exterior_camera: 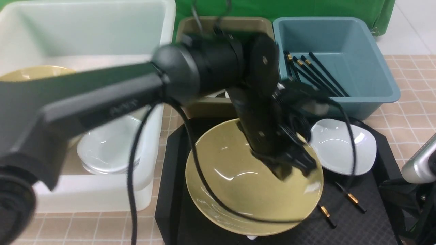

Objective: On brown table put chopsticks spoon bowls plates into blue grey white boxes.
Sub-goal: 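Grasp the large bowl on the tray by its rim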

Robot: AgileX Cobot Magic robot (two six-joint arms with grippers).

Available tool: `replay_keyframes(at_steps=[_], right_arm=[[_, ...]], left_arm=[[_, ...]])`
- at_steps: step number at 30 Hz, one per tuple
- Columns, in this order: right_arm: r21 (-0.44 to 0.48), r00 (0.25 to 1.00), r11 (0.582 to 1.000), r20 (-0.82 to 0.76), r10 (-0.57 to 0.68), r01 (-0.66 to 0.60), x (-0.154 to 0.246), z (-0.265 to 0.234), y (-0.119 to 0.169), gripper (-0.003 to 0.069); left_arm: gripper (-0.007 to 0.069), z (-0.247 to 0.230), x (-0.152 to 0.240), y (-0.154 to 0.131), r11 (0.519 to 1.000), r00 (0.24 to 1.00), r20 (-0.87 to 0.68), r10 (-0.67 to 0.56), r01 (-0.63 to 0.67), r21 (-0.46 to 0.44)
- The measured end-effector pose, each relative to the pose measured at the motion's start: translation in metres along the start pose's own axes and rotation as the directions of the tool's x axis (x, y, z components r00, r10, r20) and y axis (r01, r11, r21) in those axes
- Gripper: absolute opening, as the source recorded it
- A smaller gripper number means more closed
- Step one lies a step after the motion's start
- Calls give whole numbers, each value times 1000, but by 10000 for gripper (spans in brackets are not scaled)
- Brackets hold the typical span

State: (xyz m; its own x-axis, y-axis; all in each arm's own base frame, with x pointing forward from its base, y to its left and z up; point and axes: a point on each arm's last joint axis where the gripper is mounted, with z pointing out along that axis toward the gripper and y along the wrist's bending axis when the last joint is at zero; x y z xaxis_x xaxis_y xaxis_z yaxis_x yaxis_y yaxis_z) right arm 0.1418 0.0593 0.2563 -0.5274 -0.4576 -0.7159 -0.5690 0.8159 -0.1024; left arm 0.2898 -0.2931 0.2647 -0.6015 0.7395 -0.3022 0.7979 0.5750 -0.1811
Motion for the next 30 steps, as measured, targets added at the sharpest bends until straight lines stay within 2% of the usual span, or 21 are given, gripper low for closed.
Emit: replay_keyframes(at_steps=[4, 6, 10, 15, 19, 21, 25, 26, 28, 29, 30], right_arm=[[0, 1000, 1000, 0, 3, -3, 0, 0, 0, 62], [0, 1000, 1000, 0, 3, -3, 0, 0, 0, 63], [0, 1000, 1000, 0, 3, -3, 0, 0, 0, 67], [0, 1000, 1000, 0, 4, -4, 0, 0, 0, 68], [0, 1000, 1000, -1, 6, -6, 0, 0, 0, 68], [-1, 1000, 1000, -2, 8, -8, 0, 0, 0, 69], [-1, 1000, 1000, -4, 8, -8, 0, 1, 0, 72], [-2, 1000, 1000, -4, 9, -9, 0, 1, 0, 74], [-2, 1000, 1000, -4, 9, -10, 0, 1, 0, 76], [-2, 1000, 1000, -4, 10, -10, 0, 1, 0, 76], [-3, 1000, 1000, -3, 12, -12, 0, 1, 0, 76]], left_arm=[[15, -35, 8, 40, 978, 990, 57, -132, 139, -156], [37, -41, 11, 55, 961, 978, 84, -190, 202, -188], [146, -36, 18, 77, 935, 962, 96, -254, 270, -228], [348, -13, 24, 89, 926, 968, 19, -252, 246, -287], [421, 2, 25, 95, 923, 966, -20, -257, 239, -302], [425, 6, 25, 96, 923, 965, -29, -260, 240, -301], [382, 26, 26, 100, 924, 957, -68, -281, 251, -289], [324, 34, 27, 101, 926, 952, -81, -295, 264, -271], [279, 36, 27, 101, 927, 952, -87, -292, 260, -270], [209, 33, 27, 98, 931, 952, -87, -293, 263, -253], [195, 31, 26, 98, 932, 952, -88, -294, 265, -248]])
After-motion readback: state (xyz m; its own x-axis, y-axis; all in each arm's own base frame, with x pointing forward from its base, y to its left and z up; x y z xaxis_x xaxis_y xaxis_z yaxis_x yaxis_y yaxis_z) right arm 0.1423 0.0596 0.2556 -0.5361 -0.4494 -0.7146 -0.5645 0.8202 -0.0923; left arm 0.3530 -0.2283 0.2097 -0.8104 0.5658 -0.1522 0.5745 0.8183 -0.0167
